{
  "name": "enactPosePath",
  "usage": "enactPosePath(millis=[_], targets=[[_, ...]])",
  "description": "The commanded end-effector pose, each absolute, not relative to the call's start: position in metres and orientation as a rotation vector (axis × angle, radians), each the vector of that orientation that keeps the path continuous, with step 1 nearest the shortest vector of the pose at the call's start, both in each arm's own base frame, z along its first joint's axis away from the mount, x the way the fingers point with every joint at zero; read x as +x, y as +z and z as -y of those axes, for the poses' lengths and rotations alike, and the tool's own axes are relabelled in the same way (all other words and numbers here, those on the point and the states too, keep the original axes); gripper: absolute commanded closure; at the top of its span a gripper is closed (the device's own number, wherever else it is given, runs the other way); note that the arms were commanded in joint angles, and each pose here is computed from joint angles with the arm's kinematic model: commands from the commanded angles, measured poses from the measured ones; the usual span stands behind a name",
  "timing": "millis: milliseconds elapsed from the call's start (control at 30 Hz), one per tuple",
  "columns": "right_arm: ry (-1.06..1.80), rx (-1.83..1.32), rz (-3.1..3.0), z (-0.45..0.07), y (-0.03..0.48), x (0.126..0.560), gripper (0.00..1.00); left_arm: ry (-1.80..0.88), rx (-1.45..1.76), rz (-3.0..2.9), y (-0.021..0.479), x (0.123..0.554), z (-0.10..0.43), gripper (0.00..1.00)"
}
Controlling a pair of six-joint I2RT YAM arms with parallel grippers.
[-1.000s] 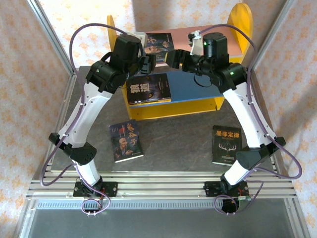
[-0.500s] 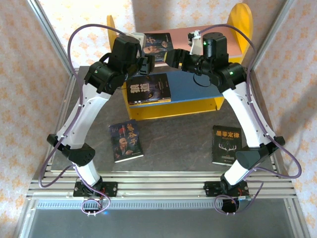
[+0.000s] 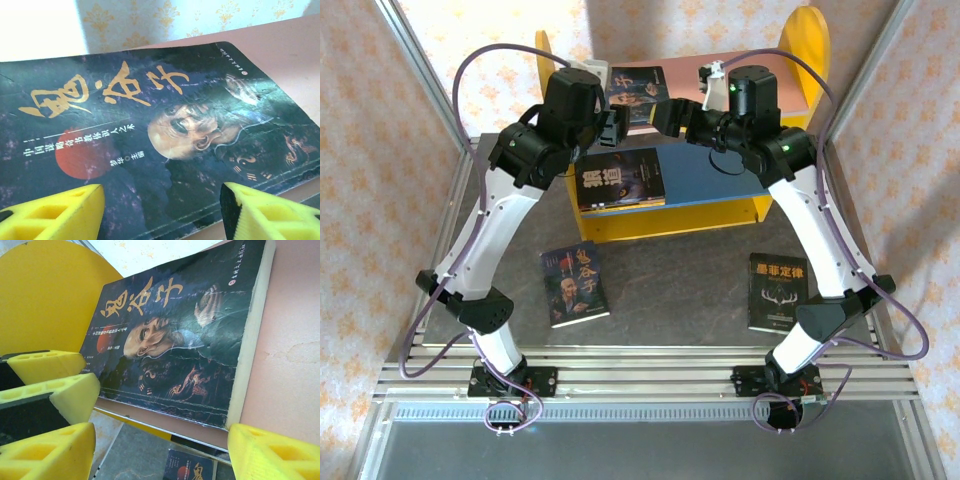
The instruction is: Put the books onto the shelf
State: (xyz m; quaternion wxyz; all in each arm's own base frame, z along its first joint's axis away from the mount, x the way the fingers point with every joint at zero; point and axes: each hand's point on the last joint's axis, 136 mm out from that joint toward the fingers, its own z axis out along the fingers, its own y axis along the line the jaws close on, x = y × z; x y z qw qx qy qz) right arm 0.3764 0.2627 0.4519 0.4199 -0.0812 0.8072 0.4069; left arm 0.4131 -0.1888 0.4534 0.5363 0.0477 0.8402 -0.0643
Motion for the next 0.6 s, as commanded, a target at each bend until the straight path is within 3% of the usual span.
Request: enactPosePath(millis=[0, 567], targets=[[1.005, -0.203, -2.002, -0.265, 0.451, 0.380, 0.30, -0.098, 0.111, -1.972, 0.458, 0.421, 0.187, 0.34], [0.976, -0.191, -1.989, -0.260, 0.453, 0.381, 0.28, -0.132, 0.137, -2.081, 0.437, 0.413, 0.190, 0.37]])
